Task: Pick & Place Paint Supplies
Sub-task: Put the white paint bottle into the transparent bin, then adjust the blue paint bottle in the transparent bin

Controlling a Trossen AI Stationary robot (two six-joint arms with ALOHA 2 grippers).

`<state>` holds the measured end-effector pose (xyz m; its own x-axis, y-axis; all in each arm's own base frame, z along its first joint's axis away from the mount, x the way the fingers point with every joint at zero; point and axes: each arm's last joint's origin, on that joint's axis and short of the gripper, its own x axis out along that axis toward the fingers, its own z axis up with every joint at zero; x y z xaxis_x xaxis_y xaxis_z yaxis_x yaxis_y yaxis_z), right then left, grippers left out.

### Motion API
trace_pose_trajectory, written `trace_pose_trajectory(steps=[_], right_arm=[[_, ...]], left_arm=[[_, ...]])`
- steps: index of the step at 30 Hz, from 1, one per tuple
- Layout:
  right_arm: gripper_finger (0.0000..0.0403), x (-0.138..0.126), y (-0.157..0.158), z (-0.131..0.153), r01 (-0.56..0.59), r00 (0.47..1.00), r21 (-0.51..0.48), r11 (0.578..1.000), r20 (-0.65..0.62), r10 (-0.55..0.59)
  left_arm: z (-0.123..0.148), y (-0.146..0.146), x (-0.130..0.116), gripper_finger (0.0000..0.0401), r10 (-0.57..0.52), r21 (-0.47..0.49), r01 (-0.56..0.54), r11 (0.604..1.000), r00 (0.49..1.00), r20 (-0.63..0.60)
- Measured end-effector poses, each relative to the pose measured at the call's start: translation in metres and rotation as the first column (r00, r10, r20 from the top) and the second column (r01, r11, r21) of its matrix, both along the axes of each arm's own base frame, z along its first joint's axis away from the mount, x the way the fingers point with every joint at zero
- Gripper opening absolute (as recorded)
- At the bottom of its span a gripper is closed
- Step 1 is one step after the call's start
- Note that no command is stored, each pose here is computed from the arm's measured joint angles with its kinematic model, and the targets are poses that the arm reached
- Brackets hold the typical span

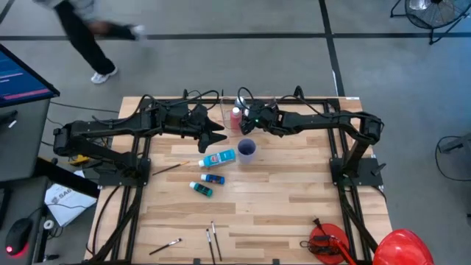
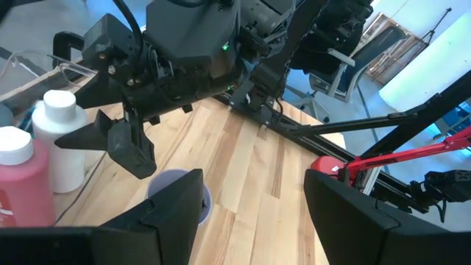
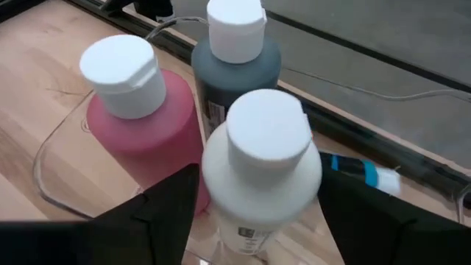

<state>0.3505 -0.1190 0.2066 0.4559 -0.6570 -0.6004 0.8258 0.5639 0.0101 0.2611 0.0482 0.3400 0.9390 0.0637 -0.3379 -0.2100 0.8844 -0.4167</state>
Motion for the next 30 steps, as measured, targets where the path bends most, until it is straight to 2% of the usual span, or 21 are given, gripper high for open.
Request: trace_pose_trajectory(steps=[12, 27, 30], right_arm=[[0.0264, -0.003, 0.006, 0.003, -0.013, 0.998, 0.021, 1.000, -0.067, 0.015], [0.0264, -0.003, 0.007, 0.004, -0.016, 0.997, 0.025, 1.000, -0.072, 0.018], [0.0264, -0.007, 0.012, 0.016, -0.025, 0.994, 0.035, 0.999, -0.107, 0.029]], left_arm=[[0.000, 0.000, 0.000, 0.0230, -0.005, 0.014, 0.005, 1.000, 1.000, -0.001], [0.000, 0.000, 0.000, 0.0230, 0.002, 0.018, -0.002, 1.000, 1.000, 0.001], [0.000, 0.000, 0.000, 0.0230, 0.002, 0.018, -0.002, 1.000, 1.000, 0.001]])
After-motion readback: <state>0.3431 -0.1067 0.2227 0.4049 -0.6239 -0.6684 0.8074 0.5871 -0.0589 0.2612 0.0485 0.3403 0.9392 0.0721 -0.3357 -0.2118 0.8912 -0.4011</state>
